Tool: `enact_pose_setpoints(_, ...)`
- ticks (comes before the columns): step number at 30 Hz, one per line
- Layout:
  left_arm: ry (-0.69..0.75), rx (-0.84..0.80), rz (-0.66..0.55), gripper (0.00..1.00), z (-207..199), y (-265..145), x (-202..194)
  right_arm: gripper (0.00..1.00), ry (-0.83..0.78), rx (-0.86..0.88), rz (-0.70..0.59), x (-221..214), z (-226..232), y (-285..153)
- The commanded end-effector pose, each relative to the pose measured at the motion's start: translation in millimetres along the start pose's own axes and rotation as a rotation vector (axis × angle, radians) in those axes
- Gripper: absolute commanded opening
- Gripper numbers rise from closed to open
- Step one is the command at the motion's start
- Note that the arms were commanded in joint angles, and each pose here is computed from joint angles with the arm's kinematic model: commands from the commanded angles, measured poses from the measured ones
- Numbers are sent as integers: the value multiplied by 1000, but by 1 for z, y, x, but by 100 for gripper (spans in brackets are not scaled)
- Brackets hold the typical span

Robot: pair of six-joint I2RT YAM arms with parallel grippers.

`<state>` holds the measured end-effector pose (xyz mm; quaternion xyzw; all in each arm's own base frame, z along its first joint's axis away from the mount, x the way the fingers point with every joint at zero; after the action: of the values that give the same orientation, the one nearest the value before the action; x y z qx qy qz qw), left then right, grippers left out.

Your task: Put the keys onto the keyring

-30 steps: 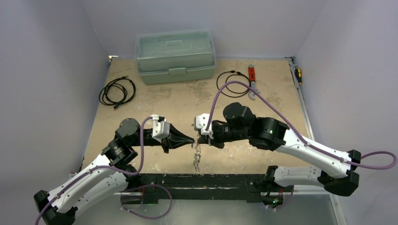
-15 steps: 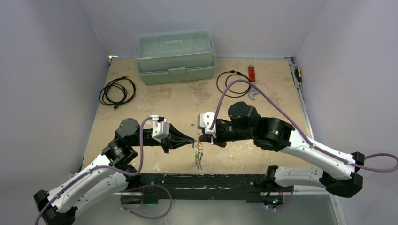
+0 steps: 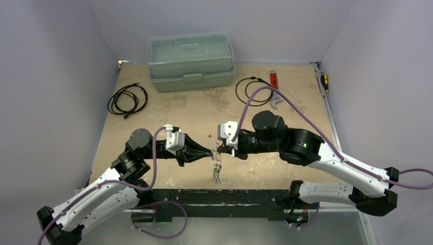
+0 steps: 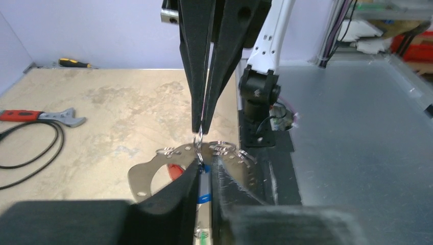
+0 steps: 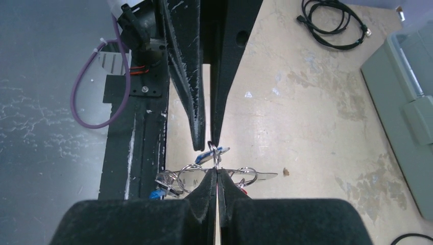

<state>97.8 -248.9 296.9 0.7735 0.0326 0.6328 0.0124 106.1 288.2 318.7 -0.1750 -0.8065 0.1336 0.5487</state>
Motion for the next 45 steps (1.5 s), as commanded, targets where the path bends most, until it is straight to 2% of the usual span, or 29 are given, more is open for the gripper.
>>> enact_pose_setpoints(1,3,17,-10,24,1,0,4,0,-57,-110,-133,37,-22,-20)
enact_pose_setpoints(3,-4,43,-19,52,4,-1,6,0,-58,-110,-135,37,-22,-19)
enact_pose_setpoints(6,0,94,-45,83,8,-4,12,0,-56,-116,-147,38,-22,-18)
enact_pose_setpoints(9,16,141,-68,91,13,-7,18,0,-51,-134,-173,41,-24,-18)
enact_pose_setpoints(11,27,158,-80,90,15,-8,21,0,-53,-148,-183,41,-26,-17)
enact_pose_setpoints(17,17,131,-120,67,14,-3,28,0,-47,-241,-248,49,-41,-12)
enact_pose_setpoints(28,43,146,-148,35,21,-3,36,0,-79,-157,-327,53,-26,-1)
enact_pose_setpoints(31,45,155,-147,29,23,-5,36,0,-81,-143,-329,53,-23,-2)
enact_pose_setpoints(34,47,161,-149,29,24,-7,36,0,-83,-140,-328,51,-21,-2)
enact_pose_setpoints(38,50,170,-146,45,25,-9,36,0,-86,-143,-333,51,-21,-4)
enact_pose_setpoints(41,59,156,-138,52,20,-11,37,0,-86,-147,-332,50,-21,-4)
enact_pose_setpoints(43,71,150,-137,49,17,-13,38,0,-86,-146,-332,51,-21,-4)
enact_pose_setpoints(45,78,149,-144,40,16,-15,39,0,-86,-141,-332,52,-21,-5)
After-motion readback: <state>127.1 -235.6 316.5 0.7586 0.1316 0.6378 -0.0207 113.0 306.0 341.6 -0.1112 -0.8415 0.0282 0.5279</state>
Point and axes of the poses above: each gripper's point midway between its finger pads, its own y axis out along the fingers, its own z axis along the line the jaws close on, x = y × z, the point moved 2 cm from there along -y, back along the fingers, and after that the axes turned 12 degrees about -y, right-handed, at the moved point
